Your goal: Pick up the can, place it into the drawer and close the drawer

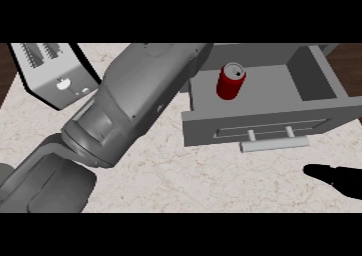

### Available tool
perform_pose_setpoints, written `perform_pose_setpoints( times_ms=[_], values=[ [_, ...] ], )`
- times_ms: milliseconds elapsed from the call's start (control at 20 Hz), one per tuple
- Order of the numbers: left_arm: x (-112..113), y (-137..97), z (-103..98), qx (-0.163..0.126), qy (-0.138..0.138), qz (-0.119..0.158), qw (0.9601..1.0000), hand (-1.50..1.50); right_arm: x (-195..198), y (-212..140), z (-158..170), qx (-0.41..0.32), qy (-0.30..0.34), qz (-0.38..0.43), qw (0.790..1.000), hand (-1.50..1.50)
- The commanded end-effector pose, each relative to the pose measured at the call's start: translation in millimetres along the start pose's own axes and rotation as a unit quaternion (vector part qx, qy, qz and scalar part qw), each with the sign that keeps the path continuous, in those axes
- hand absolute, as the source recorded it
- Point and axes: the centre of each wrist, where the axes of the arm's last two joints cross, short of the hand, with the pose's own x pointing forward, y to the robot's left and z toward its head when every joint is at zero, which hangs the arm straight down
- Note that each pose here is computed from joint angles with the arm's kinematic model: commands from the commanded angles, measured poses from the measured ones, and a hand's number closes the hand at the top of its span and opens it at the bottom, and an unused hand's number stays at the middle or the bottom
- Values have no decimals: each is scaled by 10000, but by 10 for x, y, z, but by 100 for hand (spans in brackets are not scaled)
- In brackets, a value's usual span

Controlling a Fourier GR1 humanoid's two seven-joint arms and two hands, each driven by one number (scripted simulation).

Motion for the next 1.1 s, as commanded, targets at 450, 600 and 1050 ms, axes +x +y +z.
perform_pose_setpoints(
  times_ms=[450, 600, 1050],
  values=[
    [109, -31, -12, 49, -232, -38, 9997, -150, -310, 626, -407, 735, -234, 1958, 9776, -150],
    [-17, 65, -52, -12, -193, -53, 9998, -150, -556, 862, -480, 900, -168, 2296, 9690, -150],
    [-57, 41, -14, -35, -149, 112, 9998, -150, -1064, 1355, -866, 1047, -193, 3085, 9453, -150]
  ],
)
